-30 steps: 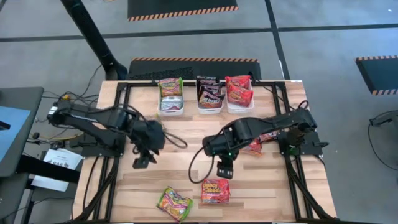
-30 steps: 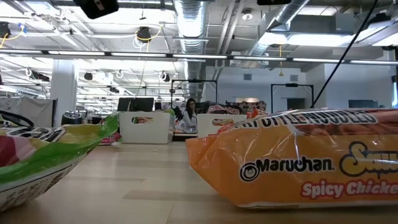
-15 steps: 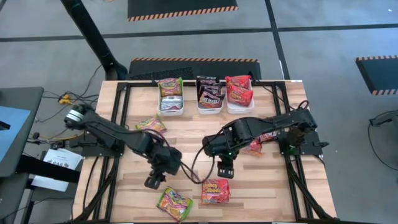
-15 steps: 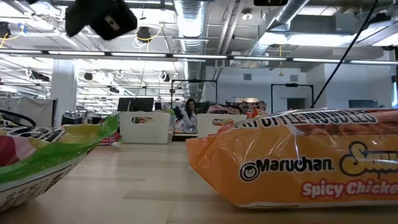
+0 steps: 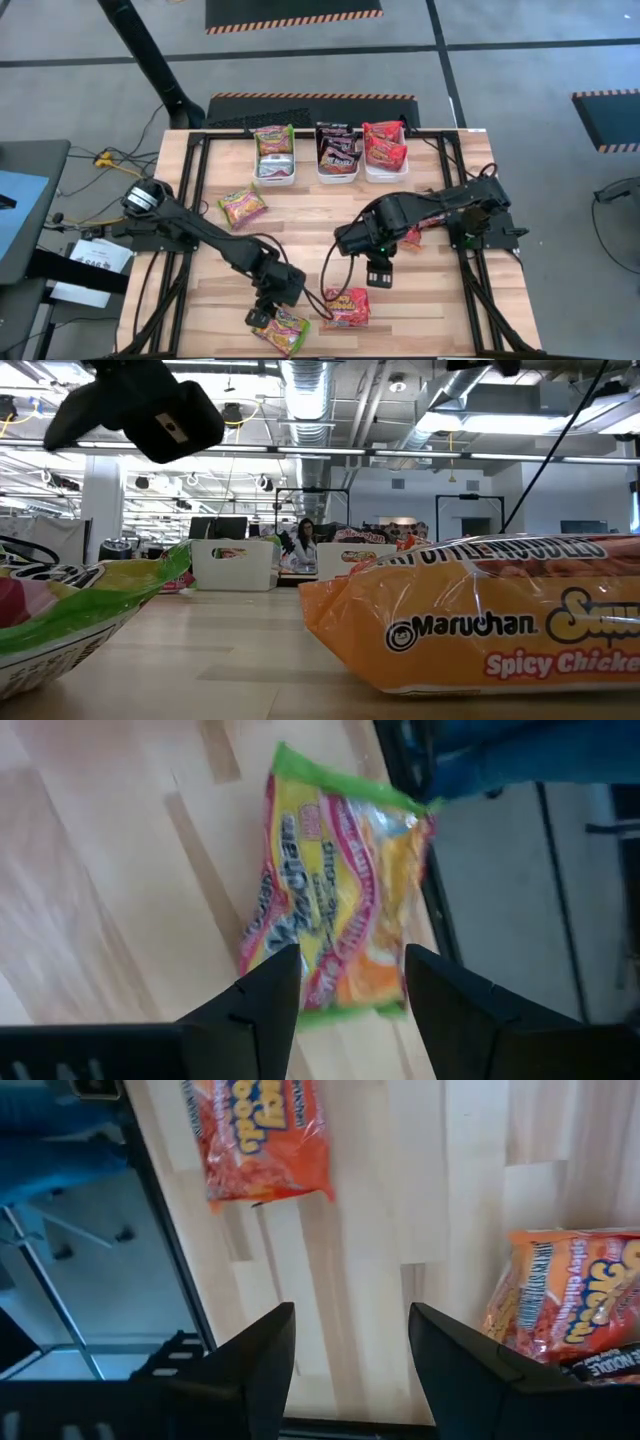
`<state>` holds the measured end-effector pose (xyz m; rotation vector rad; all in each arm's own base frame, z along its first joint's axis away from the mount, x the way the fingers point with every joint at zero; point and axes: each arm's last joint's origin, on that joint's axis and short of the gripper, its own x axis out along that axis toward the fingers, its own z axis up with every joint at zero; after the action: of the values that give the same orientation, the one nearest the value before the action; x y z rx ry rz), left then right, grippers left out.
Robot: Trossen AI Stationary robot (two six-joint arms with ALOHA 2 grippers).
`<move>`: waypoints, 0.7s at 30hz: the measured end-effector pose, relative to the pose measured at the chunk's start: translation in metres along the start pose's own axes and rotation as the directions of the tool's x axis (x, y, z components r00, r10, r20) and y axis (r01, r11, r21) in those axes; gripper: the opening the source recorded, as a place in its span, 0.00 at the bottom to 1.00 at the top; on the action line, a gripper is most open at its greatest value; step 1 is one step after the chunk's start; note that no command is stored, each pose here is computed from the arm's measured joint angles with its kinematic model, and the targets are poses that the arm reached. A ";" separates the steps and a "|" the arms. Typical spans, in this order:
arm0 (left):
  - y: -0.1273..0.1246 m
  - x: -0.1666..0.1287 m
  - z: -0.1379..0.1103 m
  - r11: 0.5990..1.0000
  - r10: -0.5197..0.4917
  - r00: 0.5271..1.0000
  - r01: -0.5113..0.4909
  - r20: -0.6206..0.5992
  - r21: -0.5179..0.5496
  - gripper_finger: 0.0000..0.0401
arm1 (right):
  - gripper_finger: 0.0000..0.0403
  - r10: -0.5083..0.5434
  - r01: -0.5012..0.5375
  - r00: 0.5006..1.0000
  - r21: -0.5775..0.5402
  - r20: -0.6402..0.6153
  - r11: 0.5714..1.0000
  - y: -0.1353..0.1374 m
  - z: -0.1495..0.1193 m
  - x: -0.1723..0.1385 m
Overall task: Sort Maruchan noodles
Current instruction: Put the green noodle pack into the left white bin
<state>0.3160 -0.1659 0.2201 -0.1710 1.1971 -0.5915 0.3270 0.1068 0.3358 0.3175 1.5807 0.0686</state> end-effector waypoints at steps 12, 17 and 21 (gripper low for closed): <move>0.008 0.040 0.006 0.998 0.052 0.998 -0.053 0.023 0.031 0.42 | 0.55 0.001 -0.001 1.000 -0.036 -0.006 0.999 0.013 -0.007 0.003; 0.013 0.059 0.004 1.000 0.020 1.000 -0.020 -0.012 0.016 0.42 | 0.55 0.001 -0.001 1.000 -0.030 -0.006 1.000 0.013 -0.008 0.003; 0.018 0.066 0.001 0.998 0.060 0.998 -0.060 -0.038 0.004 0.42 | 0.55 0.000 0.000 1.000 -0.030 -0.003 1.000 0.013 -0.007 0.003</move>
<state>0.3384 -0.1852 0.1584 -0.1214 1.2334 -0.5465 0.3219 0.1212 0.3365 0.2946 1.5808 0.0928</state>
